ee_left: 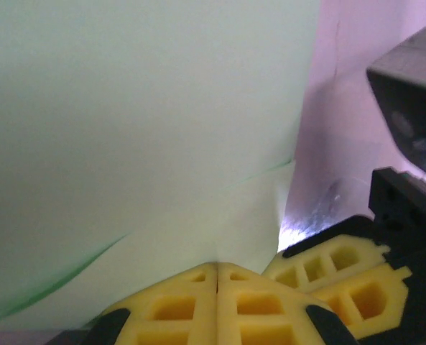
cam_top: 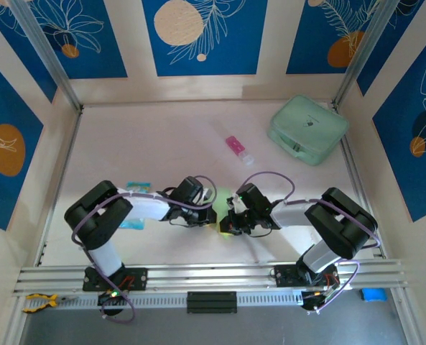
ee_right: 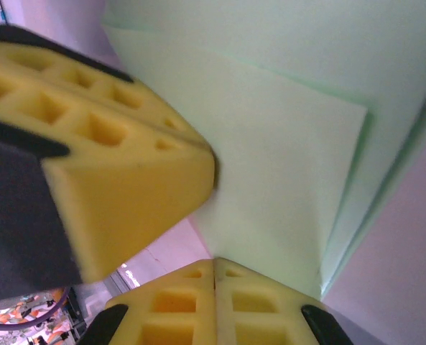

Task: Fold a paper plane with a square sheet of paper (pick it up from the middle)
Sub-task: Third fold the triangle at the center of the table.

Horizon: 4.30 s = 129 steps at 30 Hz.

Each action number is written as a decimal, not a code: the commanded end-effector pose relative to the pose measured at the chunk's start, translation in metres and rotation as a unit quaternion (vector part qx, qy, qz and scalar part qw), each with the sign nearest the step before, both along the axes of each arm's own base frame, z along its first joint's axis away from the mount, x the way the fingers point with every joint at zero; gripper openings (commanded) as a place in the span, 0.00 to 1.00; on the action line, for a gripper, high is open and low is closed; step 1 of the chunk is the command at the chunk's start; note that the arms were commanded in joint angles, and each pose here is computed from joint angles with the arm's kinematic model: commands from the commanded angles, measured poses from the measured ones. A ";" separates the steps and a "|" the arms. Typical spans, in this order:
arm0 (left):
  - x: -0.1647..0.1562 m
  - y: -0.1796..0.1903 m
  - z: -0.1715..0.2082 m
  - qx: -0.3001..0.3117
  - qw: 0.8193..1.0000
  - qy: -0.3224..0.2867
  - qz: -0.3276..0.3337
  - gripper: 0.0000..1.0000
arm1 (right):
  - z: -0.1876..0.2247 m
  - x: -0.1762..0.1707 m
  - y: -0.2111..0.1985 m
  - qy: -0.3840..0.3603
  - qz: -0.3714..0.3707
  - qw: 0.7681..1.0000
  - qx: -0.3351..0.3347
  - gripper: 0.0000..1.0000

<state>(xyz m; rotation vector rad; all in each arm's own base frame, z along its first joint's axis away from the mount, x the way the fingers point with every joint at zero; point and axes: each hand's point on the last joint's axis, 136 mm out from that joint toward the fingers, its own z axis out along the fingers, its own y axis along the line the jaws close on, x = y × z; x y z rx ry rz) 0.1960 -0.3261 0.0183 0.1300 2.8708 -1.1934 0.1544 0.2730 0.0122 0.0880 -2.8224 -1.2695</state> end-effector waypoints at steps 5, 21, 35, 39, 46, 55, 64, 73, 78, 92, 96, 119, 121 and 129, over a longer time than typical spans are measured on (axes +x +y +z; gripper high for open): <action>0.016 0.029 -0.016 0.037 0.999 -0.020 0.030 0.10 | -0.039 -0.024 -0.035 0.058 -0.021 0.994 -0.087 0.00; 0.047 0.079 -0.016 0.080 0.992 -0.021 0.093 0.10 | -0.038 -0.026 -0.033 0.058 -0.005 0.995 -0.078 0.00; 0.029 0.022 0.054 -0.002 0.995 -0.095 0.010 0.16 | -0.026 -0.014 -0.026 0.044 -0.005 0.997 -0.064 0.00; 0.021 0.012 0.028 0.011 0.998 -0.060 -0.008 0.14 | -0.023 -0.014 -0.025 0.043 -0.003 0.997 -0.059 0.00; 0.014 0.023 -0.010 0.062 0.998 -0.018 -0.002 0.09 | -0.002 -0.003 -0.016 0.021 0.001 0.999 -0.031 0.00; 0.009 0.032 -0.020 0.083 0.996 -0.009 -0.003 0.07 | 0.028 0.018 0.011 -0.016 0.022 0.999 0.024 0.02; 0.008 0.035 -0.024 0.094 0.996 -0.001 -0.003 0.05 | -0.010 -0.014 -0.010 0.030 0.026 0.999 -0.024 0.03; 0.007 0.040 -0.029 0.104 0.995 0.011 0.001 0.04 | -0.008 -0.033 -0.023 0.034 0.028 0.999 -0.024 0.03; 0.007 0.041 -0.030 0.105 0.994 0.012 0.004 0.04 | -0.007 -0.042 -0.024 0.034 0.040 0.998 -0.037 0.03; 0.006 0.042 -0.032 0.101 0.995 0.017 0.010 0.04 | -0.014 -0.056 -0.038 0.029 0.027 0.997 -0.060 0.03; 0.006 0.041 -0.031 0.098 0.995 0.016 0.011 0.04 | -0.004 -0.055 -0.035 0.014 0.030 0.999 -0.043 0.03; 0.014 0.061 -0.001 0.115 0.991 -0.031 0.060 0.05 | 0.091 0.031 -0.028 -0.269 0.066 0.952 -0.132 0.09; 0.013 0.066 -0.002 0.133 0.989 -0.029 0.060 0.05 | 0.095 0.034 -0.027 -0.285 0.081 0.945 -0.139 0.09; 0.015 0.080 -0.007 0.164 0.983 -0.036 0.079 0.04 | 0.091 0.035 -0.016 -0.344 0.153 0.911 -0.169 0.10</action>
